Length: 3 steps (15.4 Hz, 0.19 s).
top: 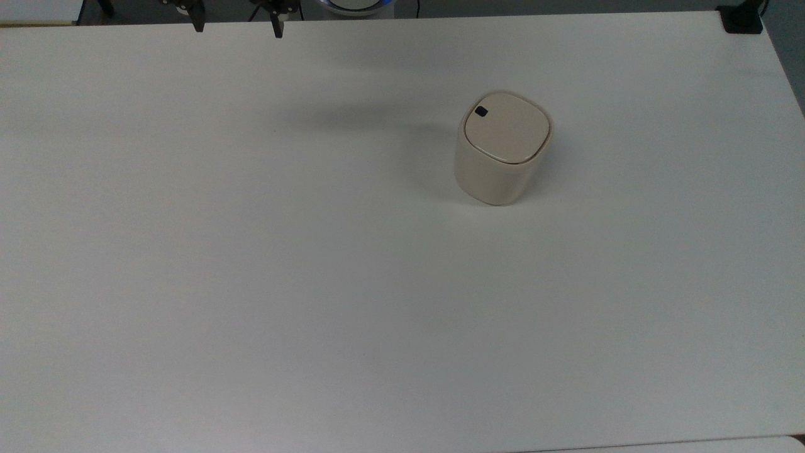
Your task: Close the trash bin
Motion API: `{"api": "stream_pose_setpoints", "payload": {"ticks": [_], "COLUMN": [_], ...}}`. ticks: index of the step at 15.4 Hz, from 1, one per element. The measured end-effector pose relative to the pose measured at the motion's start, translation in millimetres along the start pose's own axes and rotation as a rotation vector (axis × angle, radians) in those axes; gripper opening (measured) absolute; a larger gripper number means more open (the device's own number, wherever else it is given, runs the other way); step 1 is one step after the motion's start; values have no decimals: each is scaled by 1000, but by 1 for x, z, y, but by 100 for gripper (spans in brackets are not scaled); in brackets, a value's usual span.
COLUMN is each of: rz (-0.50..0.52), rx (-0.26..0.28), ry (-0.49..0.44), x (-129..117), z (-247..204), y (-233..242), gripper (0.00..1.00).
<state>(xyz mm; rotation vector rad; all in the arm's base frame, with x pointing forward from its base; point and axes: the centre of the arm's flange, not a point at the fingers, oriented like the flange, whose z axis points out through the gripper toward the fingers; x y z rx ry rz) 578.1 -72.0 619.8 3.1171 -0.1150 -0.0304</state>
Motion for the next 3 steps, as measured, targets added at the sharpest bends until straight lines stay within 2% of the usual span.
{"api": "stream_pose_setpoints", "payload": {"ticks": [3], "rz": [95], "rx": [1], "ry": [33], "x": [4], "z": [-3], "y": [-4], "gripper": [100]}}
